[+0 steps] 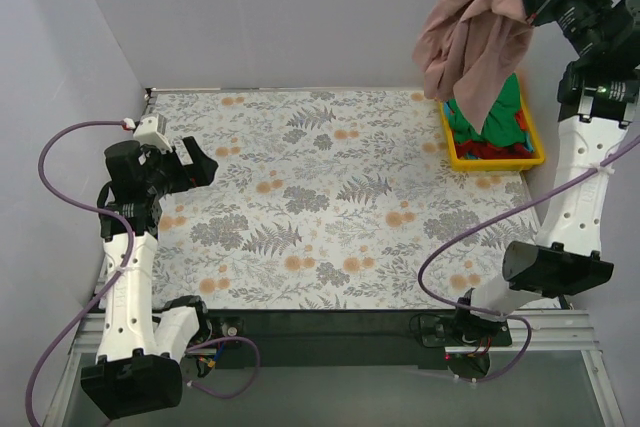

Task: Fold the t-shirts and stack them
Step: Move the tshirt to the center of the board, then flatten the tshirt out

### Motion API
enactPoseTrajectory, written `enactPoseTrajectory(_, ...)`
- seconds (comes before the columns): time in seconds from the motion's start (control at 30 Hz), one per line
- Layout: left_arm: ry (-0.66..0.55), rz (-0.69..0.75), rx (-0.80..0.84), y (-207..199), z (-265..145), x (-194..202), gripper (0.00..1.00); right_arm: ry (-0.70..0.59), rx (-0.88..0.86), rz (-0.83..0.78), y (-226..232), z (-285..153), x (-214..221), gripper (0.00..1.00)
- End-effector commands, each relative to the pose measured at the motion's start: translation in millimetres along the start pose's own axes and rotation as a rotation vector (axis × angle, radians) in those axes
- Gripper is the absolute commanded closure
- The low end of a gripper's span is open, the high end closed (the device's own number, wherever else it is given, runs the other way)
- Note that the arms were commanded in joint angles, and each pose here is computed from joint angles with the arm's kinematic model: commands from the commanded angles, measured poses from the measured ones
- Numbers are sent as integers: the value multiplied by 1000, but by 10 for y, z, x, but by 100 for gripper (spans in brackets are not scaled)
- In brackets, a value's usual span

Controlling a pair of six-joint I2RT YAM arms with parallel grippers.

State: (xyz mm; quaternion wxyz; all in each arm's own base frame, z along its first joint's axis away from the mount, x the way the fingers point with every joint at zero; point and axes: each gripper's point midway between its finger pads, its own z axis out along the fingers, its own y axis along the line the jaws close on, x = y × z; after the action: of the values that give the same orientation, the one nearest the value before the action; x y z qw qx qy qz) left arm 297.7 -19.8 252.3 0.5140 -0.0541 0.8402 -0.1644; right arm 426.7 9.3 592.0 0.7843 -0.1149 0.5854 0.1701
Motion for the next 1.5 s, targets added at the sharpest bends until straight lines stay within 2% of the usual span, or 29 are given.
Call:
enactPoseTrajectory(0.0, -73, 20, 27, -124, -104, -291, 2, -111, -197, -20, 766, -138, -382, 99)
enactPoseTrajectory(0.03, -72, 20, 30, -132, -113, -298, 2, -97, -270, 2, 1049, -131, -298, 99)
enactPoseTrajectory(0.07, -69, 16, 32, -139, -113, -299, 2, -34, -288, 12, 1122, -96, 42, 99)
enactPoseTrajectory(0.1, -69, 16, 34, -147, -121, -306, 2, -38, -312, -6, 1289, -188, 57, 99)
enactPoseTrajectory(0.13, -64, 14, 48, -179, -133, -309, 2, 1, -363, 22, 1578, -187, 260, 99)
enactPoseTrajectory(0.17, -57, 16, 58, -193, -135, -305, 2, 77, -370, 37, 1661, -248, 661, 93)
enactPoseTrajectory(0.2, -47, 21, 77, -230, -143, -291, 2, 104, -404, 26, 1834, -284, 842, 52)
enactPoseTrajectory(0.27, -27, 54, 134, -322, -172, -263, 2, 202, -491, 40, 2021, -455, 1272, 8)
enactPoseTrajectory(0.3, -23, 74, 153, -353, -192, -250, 2, 270, -546, 17, 2096, -556, 1612, 2)
enactPoseTrajectory(0.37, -3, 147, 210, -413, -215, -166, 2, 384, -611, 47, 2178, -780, 1959, 2)
enactPoseTrajectory(0.5, 69, 297, 326, -484, -242, 103, 2, 593, -527, 27, 1992, -1103, 2640, 2)
enactPoseTrajectory(0.57, 148, 304, 366, -453, -201, 337, 2, 734, -515, 42, 1923, -1335, 3078, 3)
enactPoseTrajectory(0.63, 203, 335, 436, -450, -139, 523, 2, 848, -482, 49, 1829, -1526, 3446, 8)
enactPoseTrajectory(0.7, 241, 349, 478, -425, -62, 674, 8, 952, -481, 47, 1751, -1692, 3749, 18)
enactPoseTrajectory(0.77, 288, 341, 503, -401, 100, 784, 13, 1047, -412, 28, 1552, -1809, 4046, 20)
enactPoseTrajectory(0.9, 378, 358, 516, -395, 432, 955, 22, 1169, -283, 62, 1137, -1929, 4352, 28)
enactPoseTrajectory(1.03, 405, 400, 506, -485, 824, 1051, 23, 1249, -194, 66, 804, -2003, 4563, 30)
enactPoseTrajectory(1.1, 451, 397, 454, -409, 1042, 1170, 23, 1272, -193, 65, 752, -1951, 4661, 31)
enactPoseTrajectory(1.2, 448, 423, 417, -464, 1331, 1147, 23, 1304, -196, 94, 722, -1885, 4817, 32)
enactPoseTrajectory(1.23, 484, 417, 422, -479, 1465, 1267, 23, 1309, -199, 105, 724, -1871, 4855, 32)
enactPoseTrajectory(1.47, 457, 332, 517, -826, 1932, 1000, 24, 1379, -218, 139, 705, -1913, 5202, 36)
